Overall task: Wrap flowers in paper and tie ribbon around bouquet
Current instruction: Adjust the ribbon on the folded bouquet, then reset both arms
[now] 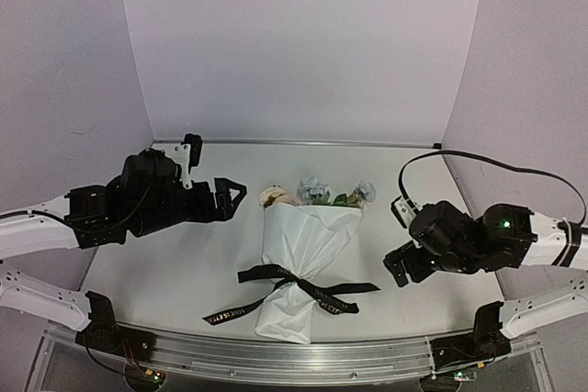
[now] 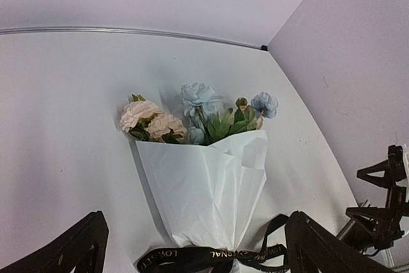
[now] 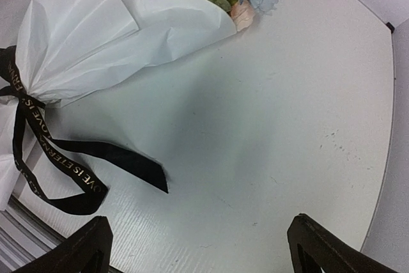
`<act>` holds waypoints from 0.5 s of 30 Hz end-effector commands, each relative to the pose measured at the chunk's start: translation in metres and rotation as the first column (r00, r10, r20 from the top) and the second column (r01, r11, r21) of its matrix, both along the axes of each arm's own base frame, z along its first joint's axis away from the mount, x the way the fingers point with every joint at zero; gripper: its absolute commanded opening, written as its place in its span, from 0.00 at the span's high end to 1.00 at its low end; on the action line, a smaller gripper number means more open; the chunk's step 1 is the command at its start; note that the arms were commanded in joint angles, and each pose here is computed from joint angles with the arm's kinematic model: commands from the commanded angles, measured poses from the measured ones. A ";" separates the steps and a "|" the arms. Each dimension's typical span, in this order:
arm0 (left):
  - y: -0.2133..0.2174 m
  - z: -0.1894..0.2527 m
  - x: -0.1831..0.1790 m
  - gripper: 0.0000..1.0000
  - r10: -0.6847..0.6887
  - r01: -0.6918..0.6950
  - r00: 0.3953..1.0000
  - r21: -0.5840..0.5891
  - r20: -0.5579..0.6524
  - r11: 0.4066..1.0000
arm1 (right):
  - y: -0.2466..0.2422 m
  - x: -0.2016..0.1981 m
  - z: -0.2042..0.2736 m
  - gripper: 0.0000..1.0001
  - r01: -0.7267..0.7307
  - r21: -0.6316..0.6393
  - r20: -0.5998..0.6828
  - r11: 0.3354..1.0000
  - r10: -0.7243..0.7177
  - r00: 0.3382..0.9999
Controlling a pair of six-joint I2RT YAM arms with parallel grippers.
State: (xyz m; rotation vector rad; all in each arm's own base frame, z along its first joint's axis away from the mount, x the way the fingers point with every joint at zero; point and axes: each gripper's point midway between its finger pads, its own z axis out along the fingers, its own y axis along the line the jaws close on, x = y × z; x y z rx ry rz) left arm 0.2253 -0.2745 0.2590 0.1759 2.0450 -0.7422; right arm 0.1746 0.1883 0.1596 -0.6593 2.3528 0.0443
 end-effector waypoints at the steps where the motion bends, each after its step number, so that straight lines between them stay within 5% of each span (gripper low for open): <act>1: 0.023 0.026 0.009 0.00 0.122 -0.121 0.992 -0.029 0.030 0.992 | -0.025 0.003 0.016 0.02 0.011 -0.061 0.071 0.998 -0.007 0.997; 15: 0.022 0.024 0.009 0.00 0.114 -0.114 0.993 0.003 0.028 0.993 | -0.033 0.001 0.021 0.02 0.013 -0.067 0.082 0.998 -0.007 0.997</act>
